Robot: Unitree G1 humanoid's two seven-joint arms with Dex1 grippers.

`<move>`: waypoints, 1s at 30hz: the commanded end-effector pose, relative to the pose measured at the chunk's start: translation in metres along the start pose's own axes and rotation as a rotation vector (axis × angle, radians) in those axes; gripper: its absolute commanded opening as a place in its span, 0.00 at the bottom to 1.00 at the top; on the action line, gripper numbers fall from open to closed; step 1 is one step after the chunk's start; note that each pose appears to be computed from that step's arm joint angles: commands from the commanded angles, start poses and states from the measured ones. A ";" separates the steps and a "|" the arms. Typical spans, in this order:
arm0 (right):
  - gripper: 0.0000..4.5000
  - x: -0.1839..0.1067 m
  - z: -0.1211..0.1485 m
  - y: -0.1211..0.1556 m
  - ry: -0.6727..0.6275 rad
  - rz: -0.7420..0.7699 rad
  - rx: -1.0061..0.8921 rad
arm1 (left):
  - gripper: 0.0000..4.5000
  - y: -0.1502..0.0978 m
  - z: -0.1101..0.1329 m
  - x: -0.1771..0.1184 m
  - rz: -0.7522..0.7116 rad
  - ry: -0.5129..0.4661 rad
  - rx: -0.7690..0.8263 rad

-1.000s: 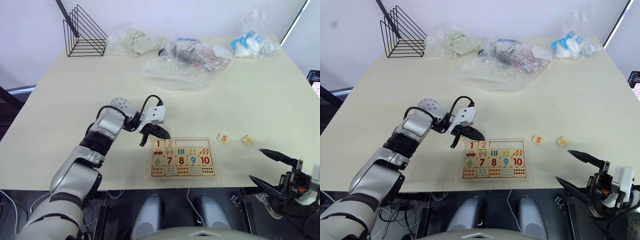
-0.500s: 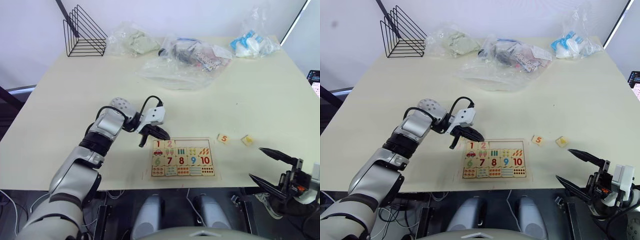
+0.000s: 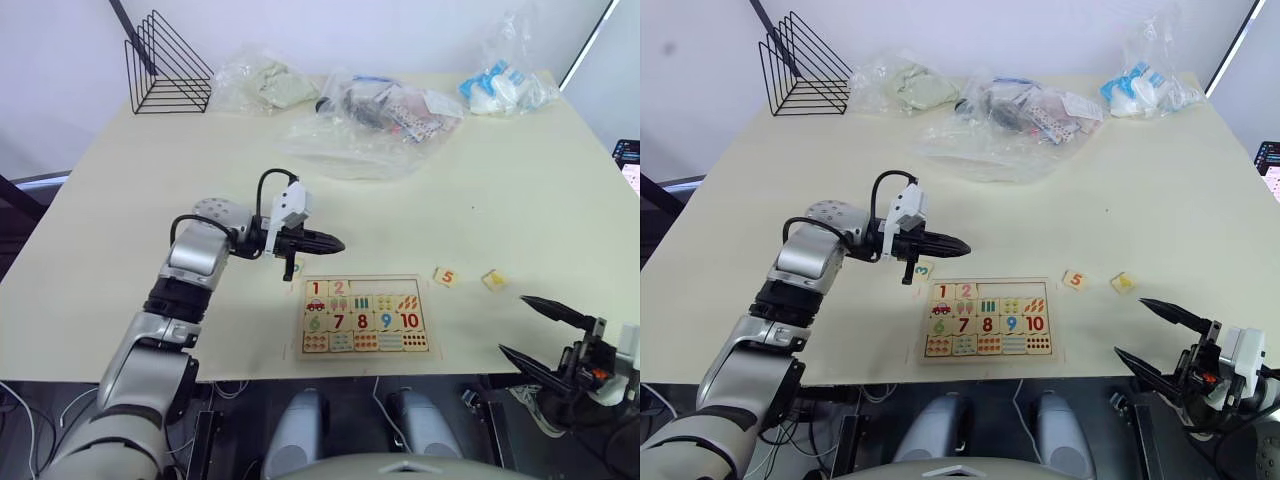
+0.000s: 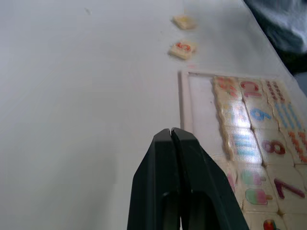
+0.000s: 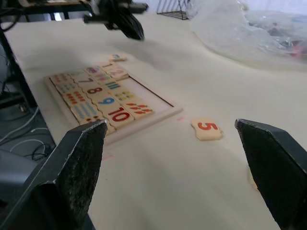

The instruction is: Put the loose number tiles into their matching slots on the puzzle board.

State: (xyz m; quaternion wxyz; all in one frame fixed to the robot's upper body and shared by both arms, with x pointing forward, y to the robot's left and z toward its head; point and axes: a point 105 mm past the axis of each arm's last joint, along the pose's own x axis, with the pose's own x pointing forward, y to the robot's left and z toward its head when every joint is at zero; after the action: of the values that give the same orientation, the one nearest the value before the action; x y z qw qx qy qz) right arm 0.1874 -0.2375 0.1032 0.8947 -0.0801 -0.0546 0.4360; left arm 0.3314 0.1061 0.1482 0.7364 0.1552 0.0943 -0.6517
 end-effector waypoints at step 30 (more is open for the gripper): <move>1.00 -0.040 -0.008 -0.053 0.098 -0.240 0.075 | 0.99 -0.082 -0.084 -0.134 0.727 -0.178 -0.284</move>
State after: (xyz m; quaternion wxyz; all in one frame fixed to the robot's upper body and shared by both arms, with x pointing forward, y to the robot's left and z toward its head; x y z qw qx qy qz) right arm 0.2063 -0.2938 0.0917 0.9426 -0.0504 0.0127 0.3297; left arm 0.2401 0.2471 0.0914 0.9354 0.0066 0.0889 -0.3422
